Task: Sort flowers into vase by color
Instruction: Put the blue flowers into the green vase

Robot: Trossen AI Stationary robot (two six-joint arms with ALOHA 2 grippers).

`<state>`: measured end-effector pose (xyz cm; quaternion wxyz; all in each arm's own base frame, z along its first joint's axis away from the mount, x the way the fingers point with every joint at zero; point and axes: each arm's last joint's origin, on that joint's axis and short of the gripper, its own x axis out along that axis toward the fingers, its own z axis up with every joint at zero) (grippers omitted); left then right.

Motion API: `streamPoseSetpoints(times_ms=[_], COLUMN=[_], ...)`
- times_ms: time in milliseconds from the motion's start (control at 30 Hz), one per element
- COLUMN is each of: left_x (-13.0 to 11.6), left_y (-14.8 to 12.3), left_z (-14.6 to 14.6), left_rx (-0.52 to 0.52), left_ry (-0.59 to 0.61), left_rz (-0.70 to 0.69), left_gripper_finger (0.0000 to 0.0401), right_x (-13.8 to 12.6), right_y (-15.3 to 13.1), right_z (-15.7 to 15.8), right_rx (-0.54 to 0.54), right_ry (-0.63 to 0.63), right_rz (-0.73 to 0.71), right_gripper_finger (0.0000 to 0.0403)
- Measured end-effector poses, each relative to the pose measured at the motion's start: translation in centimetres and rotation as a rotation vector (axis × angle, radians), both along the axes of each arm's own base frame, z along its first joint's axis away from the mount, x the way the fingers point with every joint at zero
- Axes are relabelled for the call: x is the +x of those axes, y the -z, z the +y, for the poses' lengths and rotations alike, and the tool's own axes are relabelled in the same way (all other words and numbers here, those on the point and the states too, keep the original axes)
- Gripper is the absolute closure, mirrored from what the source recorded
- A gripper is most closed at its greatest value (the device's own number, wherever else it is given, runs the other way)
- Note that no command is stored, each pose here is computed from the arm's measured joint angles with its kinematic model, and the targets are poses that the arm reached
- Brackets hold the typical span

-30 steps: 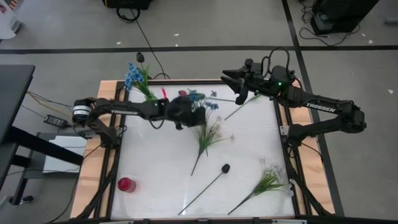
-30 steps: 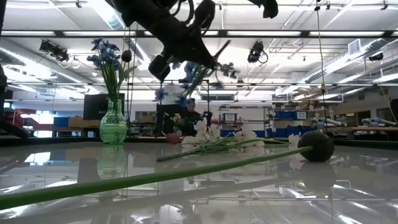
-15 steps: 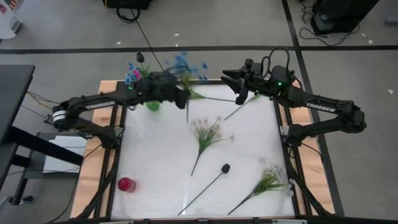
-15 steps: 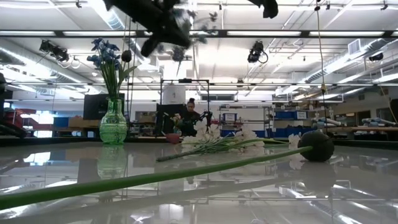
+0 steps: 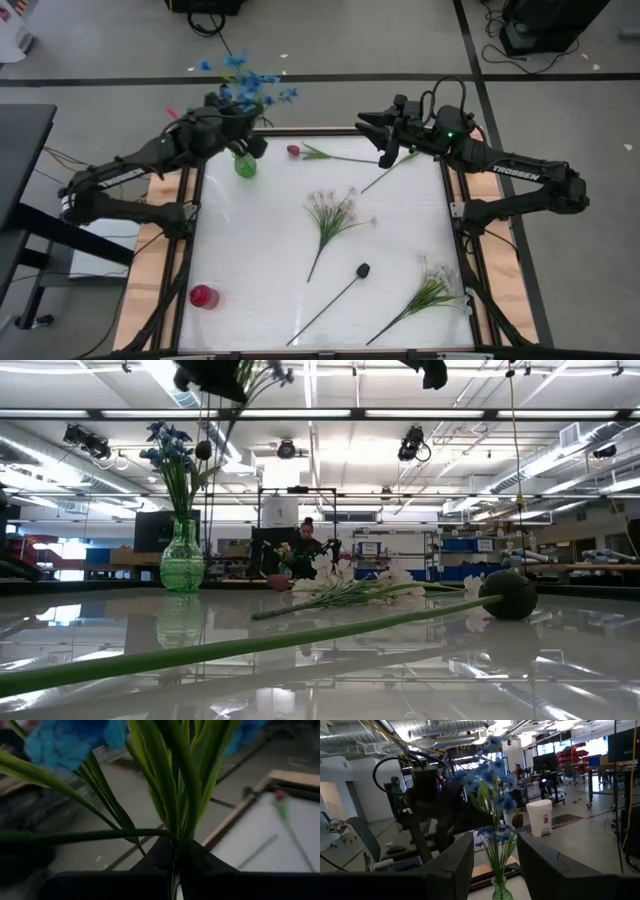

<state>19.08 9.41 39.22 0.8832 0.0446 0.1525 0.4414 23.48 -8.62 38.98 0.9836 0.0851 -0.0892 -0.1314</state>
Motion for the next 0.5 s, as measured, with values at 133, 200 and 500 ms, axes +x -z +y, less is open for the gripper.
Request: streamPoseSetpoints(times_ms=[133, 200, 500], left_x=[-1.4, -2.2, -4.1], left_y=[1.8, 3.1, 6.5], left_z=[0.7, 0.8, 0.0], left_rx=[-0.034, -0.030, -0.022], left_ry=[-0.092, -0.114, -0.120], left_rz=[-0.106, -0.142, -0.161], left_gripper_finger=[0.0384, 0.0384, 0.0383], right_x=[0.0, 0.0, 0.0], right_y=[0.0, 0.0, 0.0], right_z=[0.0, 0.0, 0.0], right_rx=[0.000, 0.000, 0.000], right_ry=[0.000, 0.000, 0.000], right_rz=[0.000, 0.000, 0.000], right_gripper_finger=[0.0243, 0.0243, 0.0243])
